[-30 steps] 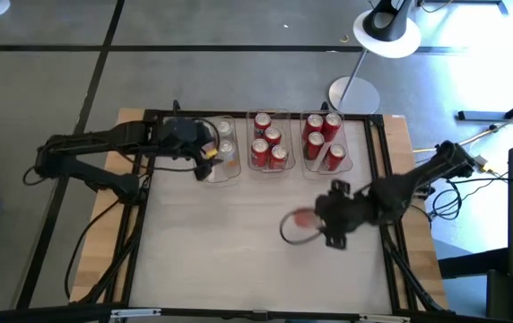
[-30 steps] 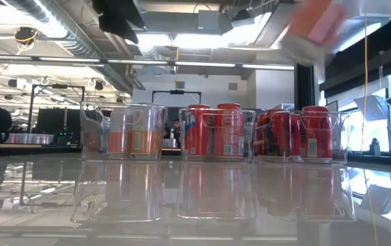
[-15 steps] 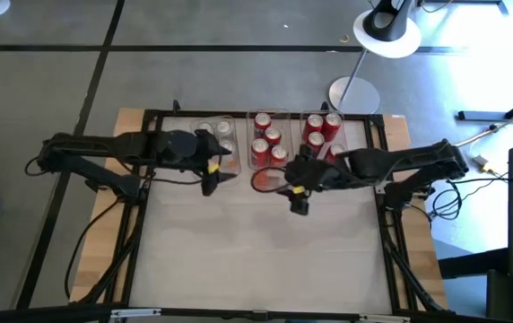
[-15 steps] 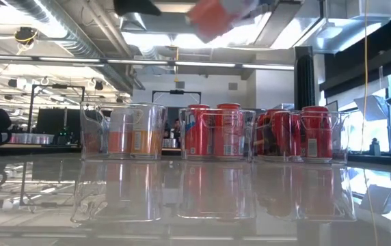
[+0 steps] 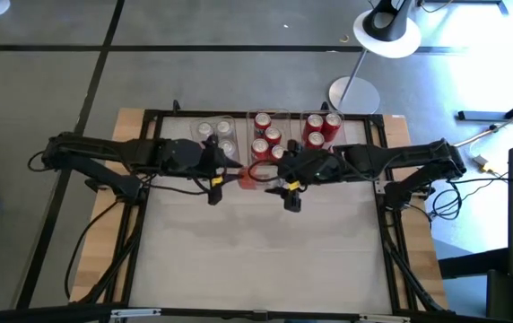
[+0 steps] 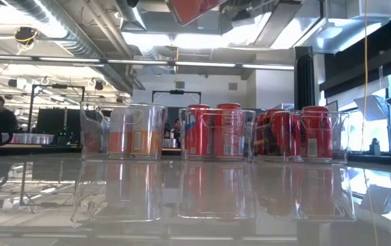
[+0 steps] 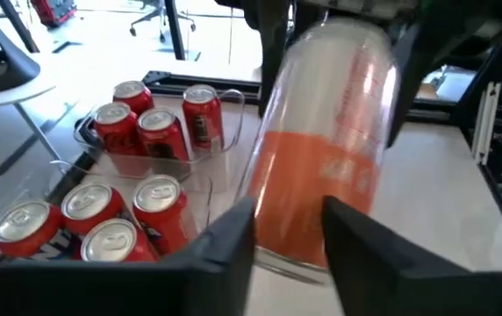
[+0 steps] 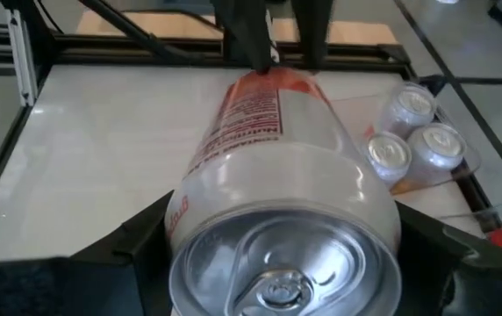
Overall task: Sort soda cans
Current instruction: Put the pink white soda can into the left transparent bin
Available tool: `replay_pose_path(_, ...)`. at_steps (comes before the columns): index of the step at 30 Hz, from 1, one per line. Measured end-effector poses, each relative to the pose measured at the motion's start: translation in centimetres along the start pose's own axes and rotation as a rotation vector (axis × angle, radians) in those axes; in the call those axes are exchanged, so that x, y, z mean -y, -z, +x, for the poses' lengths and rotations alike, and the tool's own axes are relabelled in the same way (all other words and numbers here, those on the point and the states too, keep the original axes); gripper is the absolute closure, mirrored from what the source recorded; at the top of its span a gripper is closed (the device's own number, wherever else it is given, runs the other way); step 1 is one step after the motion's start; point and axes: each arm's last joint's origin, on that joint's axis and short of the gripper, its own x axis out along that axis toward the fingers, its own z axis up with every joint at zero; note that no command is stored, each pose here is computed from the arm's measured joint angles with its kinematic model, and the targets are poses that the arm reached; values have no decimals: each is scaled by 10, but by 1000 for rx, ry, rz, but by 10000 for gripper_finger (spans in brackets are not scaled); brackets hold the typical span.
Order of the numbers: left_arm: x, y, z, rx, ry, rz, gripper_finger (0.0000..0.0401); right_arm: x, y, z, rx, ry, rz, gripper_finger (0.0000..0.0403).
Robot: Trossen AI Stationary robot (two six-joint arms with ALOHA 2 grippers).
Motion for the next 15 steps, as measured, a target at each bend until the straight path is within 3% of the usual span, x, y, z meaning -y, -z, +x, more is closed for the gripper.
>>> replay_pose_path(7,1,7,5,-66,-3,27,372,-2,-4,8,55,-21,-31,121)
replay_pose_path(15,5,11,7,-98,6,39,394,-6,-1,25,30,-22,-105,121)
